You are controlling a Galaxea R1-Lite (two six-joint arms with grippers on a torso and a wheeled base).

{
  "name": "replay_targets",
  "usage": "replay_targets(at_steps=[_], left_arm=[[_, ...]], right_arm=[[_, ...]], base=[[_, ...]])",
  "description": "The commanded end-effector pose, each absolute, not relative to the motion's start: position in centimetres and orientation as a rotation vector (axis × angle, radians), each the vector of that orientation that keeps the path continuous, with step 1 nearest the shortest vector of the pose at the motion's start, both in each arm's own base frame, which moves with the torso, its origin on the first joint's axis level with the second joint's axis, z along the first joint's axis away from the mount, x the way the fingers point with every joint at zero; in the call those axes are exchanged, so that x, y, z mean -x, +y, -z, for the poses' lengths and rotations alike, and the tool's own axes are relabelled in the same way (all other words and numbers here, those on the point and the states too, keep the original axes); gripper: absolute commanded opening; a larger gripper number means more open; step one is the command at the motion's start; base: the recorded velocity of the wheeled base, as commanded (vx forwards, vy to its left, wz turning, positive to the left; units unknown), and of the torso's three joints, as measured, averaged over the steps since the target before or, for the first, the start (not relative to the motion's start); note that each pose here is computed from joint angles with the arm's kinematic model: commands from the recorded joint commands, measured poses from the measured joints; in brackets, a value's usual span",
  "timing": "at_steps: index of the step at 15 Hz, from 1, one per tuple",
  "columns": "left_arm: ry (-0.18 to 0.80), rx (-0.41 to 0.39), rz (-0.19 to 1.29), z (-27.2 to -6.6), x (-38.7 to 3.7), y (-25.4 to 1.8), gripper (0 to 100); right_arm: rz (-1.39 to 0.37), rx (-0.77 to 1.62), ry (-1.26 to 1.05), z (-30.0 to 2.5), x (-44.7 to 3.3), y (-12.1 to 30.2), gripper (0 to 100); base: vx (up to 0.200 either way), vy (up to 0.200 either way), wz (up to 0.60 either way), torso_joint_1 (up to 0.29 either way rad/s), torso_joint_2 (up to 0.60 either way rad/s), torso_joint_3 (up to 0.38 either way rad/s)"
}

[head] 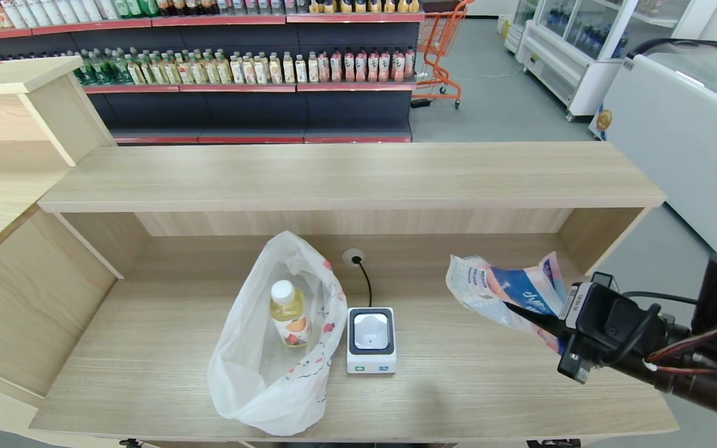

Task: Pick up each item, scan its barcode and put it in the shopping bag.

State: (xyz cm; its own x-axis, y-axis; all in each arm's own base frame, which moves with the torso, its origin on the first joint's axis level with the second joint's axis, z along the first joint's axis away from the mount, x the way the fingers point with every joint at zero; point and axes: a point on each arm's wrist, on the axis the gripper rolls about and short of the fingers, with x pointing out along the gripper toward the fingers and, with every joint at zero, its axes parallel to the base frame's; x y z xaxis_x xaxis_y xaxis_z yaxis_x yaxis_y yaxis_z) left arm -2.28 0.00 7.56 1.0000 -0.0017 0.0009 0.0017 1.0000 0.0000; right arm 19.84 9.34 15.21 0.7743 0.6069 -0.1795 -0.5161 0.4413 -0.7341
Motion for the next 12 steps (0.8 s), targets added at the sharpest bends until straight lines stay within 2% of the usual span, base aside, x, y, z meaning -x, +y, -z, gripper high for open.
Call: replay_targets(at_steps=[1,4,12], left_arm=[[-0.002,0.000,0.002,-7.6,2.3,0.0,100],[-0.002,-0.002,0.003,-7.6,2.3,0.0,100],[-0.002,-0.002,0.003,-7.6,2.3,0.0,100]], right_arm=[[-0.729,0.870,-0.074,-13.3,-21.3,10.0,0],[-0.730,0.871,-0.081,-11.4,-22.1,10.3,0],[-0.781,0.961,-0.125,-7.0,-22.7,10.6,0]], base=[[0.000,0.200,0.00,0.002,0.00,0.002],[0.000,0.200,0.00,0.002,0.00,0.002],[0.000,0.000,0.00,0.000,0.00,0.000]])
